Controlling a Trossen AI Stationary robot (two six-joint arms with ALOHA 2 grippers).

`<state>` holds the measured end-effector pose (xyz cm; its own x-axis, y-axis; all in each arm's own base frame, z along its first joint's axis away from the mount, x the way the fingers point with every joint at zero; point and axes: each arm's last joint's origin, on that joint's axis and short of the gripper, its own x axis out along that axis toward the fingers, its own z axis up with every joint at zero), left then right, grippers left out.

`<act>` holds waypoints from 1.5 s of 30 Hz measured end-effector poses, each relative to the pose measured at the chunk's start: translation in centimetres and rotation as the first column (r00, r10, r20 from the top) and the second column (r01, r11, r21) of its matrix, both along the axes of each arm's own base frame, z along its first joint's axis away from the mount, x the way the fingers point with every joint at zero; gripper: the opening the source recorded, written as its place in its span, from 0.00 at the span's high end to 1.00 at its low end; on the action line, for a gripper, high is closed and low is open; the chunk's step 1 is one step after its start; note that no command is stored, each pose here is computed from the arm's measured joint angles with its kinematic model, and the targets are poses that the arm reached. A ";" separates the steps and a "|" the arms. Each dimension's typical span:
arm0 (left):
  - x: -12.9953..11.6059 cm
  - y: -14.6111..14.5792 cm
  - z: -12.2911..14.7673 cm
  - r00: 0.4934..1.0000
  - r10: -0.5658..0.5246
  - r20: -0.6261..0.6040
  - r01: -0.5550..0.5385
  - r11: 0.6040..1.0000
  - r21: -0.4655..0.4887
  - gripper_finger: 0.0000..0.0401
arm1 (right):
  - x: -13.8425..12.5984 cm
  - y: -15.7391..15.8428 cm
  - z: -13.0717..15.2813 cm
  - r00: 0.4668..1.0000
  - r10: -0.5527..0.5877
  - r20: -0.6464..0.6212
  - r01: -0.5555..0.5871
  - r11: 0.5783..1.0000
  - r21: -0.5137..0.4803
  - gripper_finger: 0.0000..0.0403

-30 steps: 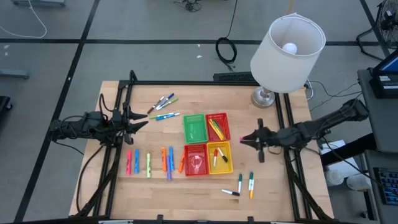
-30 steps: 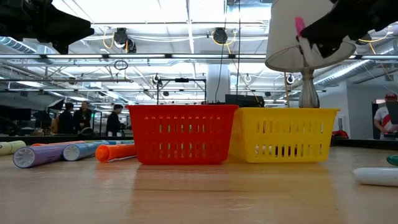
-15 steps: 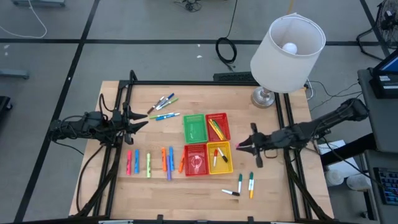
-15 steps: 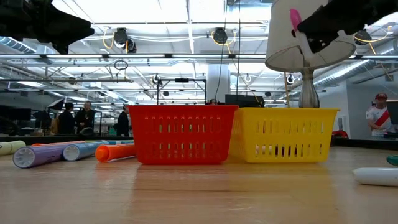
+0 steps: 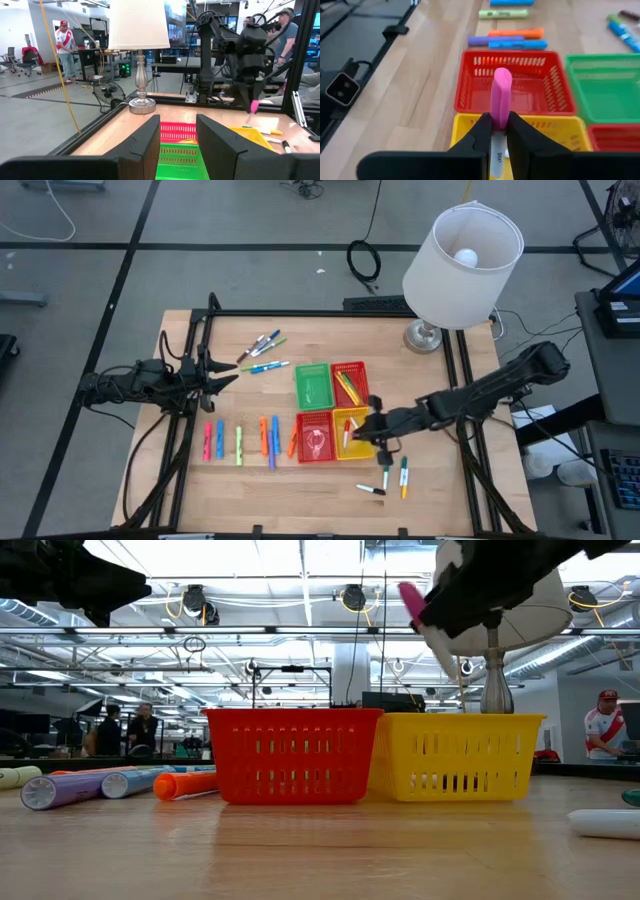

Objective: Pick & Place Markers
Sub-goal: Put the small pink highlighter pen into the yellow bin, then put the small green highlighter pen into the yellow bin

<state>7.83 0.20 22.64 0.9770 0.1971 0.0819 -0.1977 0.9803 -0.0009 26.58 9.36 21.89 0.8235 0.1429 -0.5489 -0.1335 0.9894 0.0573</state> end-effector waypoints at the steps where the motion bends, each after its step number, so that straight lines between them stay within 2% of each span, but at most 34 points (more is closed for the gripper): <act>1: 0.0 0.0 0.0 1.000 0.000 0.000 0.000 1.000 0.000 0.67 | 0.4 0.0 -0.3 1.000 0.000 -0.012 0.000 1.000 -0.004 0.94; 10: 0.0 0.0 0.0 1.000 0.000 0.000 0.000 1.000 0.000 0.67 | 1.9 -1.0 -3.1 0.989 -0.059 -0.134 0.059 0.998 -0.005 0.93; 30: 0.0 0.0 0.0 1.000 0.000 0.000 0.000 1.000 0.000 0.67 | 1.7 -1.2 -3.4 0.981 -0.087 -0.175 0.089 0.996 0.001 0.92; 45: 0.0 0.0 0.0 1.000 0.000 0.000 0.000 1.000 0.000 0.67 | 1.7 -1.4 -3.4 0.979 -0.099 -0.176 0.102 0.995 0.010 0.68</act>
